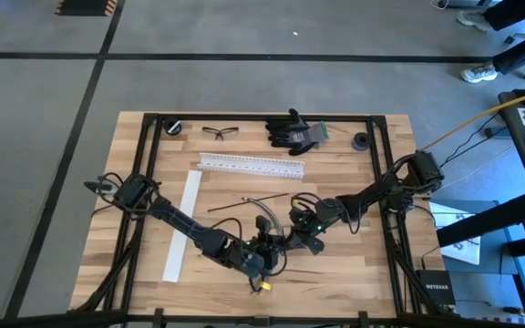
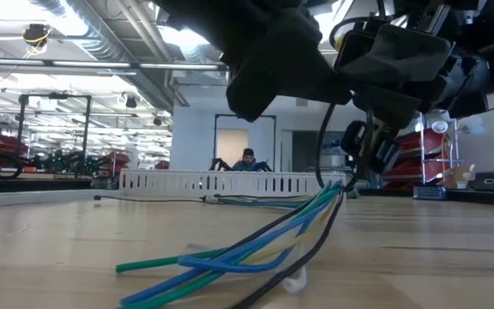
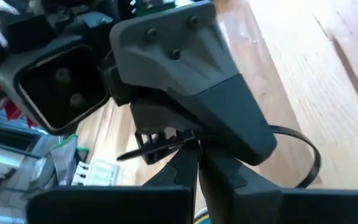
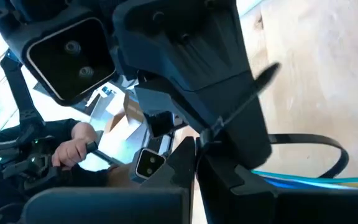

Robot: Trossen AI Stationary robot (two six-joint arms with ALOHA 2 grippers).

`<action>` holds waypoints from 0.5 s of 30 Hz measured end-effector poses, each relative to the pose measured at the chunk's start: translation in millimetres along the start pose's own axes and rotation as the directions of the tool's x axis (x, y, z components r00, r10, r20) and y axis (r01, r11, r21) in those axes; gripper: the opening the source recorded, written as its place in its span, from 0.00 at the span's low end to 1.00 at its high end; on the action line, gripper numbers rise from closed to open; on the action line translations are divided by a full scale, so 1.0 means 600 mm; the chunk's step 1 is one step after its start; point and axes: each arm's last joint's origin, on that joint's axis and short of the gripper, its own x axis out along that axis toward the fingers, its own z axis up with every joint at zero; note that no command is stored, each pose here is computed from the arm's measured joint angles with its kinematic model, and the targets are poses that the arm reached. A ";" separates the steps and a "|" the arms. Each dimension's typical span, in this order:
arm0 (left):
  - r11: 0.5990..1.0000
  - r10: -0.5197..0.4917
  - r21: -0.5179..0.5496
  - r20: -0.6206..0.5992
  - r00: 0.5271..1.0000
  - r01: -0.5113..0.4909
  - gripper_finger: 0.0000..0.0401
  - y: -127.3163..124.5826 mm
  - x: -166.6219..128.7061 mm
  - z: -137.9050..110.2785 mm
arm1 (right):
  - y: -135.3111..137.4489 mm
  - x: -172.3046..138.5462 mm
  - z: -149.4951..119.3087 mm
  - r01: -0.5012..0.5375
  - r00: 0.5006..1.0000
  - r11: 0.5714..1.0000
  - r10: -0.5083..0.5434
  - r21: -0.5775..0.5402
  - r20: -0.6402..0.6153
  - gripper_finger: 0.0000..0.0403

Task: Ziptie cables
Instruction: Wrap the black zip tie on the cable

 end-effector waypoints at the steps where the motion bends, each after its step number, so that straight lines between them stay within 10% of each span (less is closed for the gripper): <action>1: 1.000 0.001 0.005 0.000 1.000 -0.001 0.00 0.000 -0.001 0.000 | -0.001 0.000 0.001 -0.001 1.000 1.000 0.001 0.000 0.001 0.00; 15: 1.000 -0.008 -0.030 -0.006 1.000 0.008 0.00 0.002 0.003 -0.001 | -0.002 -0.001 0.002 -0.009 1.000 0.999 0.009 -0.043 -0.016 0.01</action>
